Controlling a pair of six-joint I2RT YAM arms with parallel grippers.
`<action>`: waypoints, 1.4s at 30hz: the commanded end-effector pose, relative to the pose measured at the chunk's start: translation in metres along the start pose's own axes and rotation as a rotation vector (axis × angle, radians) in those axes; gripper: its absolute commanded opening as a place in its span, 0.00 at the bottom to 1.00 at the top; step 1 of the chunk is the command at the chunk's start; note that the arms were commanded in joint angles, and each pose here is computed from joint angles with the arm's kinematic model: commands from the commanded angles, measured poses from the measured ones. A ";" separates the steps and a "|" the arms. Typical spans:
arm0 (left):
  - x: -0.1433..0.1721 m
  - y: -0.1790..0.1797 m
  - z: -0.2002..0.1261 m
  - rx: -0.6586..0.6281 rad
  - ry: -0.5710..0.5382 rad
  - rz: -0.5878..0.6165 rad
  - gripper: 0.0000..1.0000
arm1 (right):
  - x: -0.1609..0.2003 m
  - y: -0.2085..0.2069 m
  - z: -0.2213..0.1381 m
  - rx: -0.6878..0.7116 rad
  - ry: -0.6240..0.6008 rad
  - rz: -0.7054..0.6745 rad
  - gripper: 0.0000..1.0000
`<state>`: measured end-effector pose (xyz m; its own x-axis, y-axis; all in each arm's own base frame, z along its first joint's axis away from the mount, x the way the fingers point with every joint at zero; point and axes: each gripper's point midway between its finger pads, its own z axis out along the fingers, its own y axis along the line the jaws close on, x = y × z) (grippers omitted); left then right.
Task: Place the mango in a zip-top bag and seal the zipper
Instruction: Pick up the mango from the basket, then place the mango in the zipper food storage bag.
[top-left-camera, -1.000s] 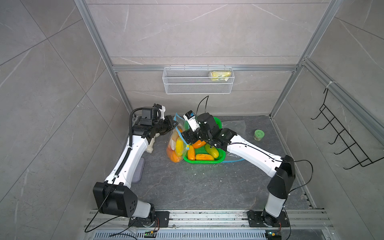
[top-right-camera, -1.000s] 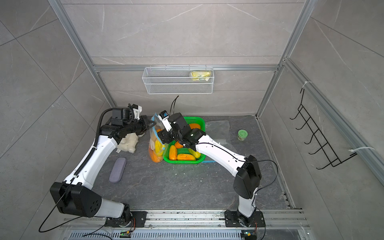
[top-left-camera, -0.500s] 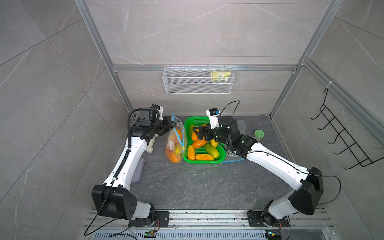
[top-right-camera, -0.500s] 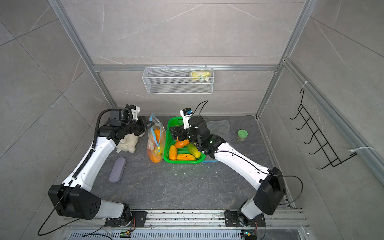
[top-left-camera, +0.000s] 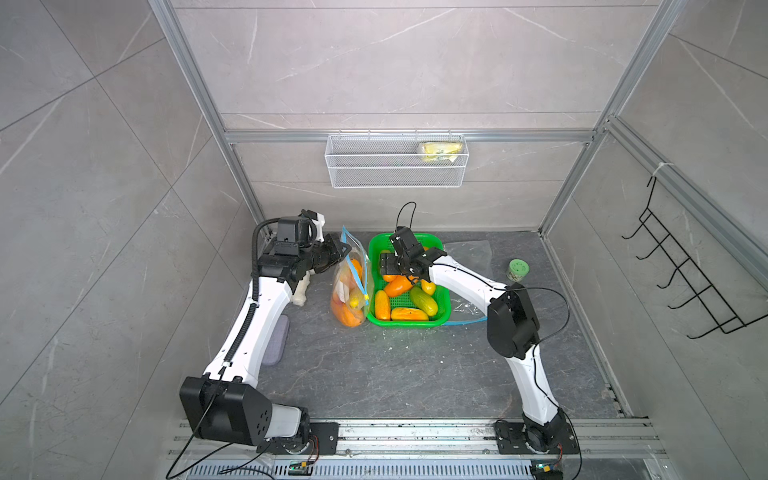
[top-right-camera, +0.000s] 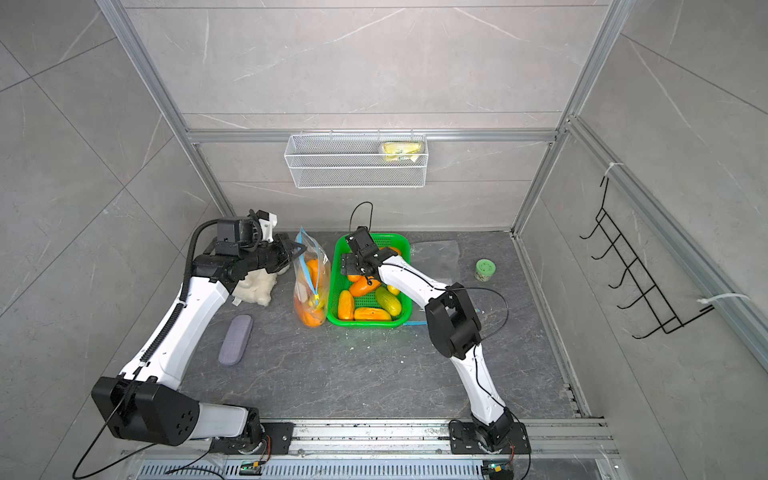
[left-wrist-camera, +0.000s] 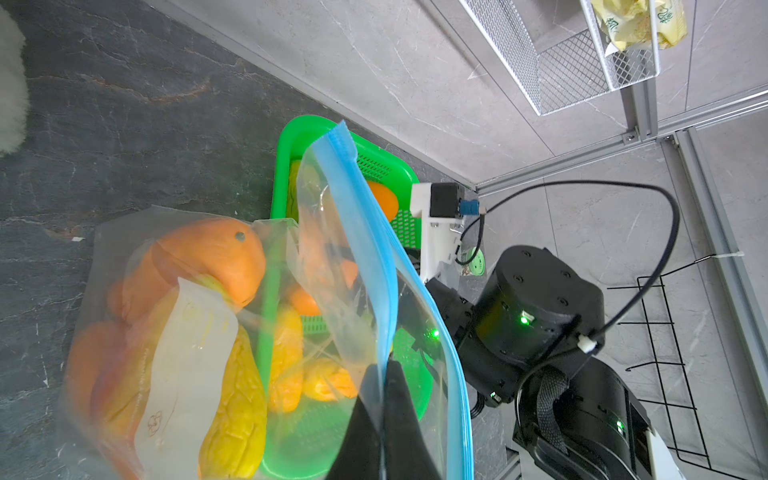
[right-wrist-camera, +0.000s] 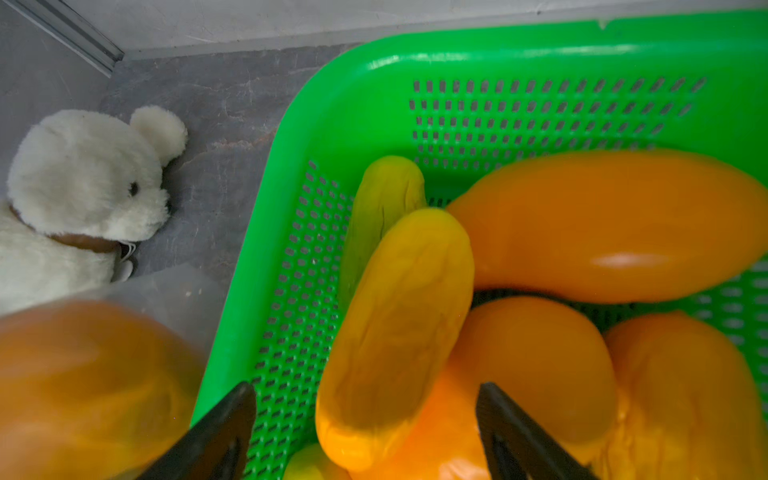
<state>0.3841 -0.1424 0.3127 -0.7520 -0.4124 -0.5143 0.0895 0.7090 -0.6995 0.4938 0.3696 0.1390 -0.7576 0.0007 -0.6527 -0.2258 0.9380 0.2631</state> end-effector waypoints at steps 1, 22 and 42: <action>-0.009 -0.012 -0.013 0.036 -0.047 0.044 0.00 | 0.009 -0.010 0.013 0.067 0.066 0.001 0.81; -0.010 -0.009 -0.013 0.033 -0.046 0.034 0.00 | 0.001 -0.002 0.011 0.094 0.105 -0.042 0.33; -0.012 -0.014 -0.004 0.084 -0.030 0.013 0.00 | -0.058 0.138 -0.268 -0.964 -0.673 -0.142 0.30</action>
<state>0.3862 -0.1422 0.3124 -0.7554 -0.4186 -0.5041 0.0924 0.6935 -0.7145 0.3626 0.3872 0.3880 -0.3332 0.3257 -0.8848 -0.7840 0.4256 0.4519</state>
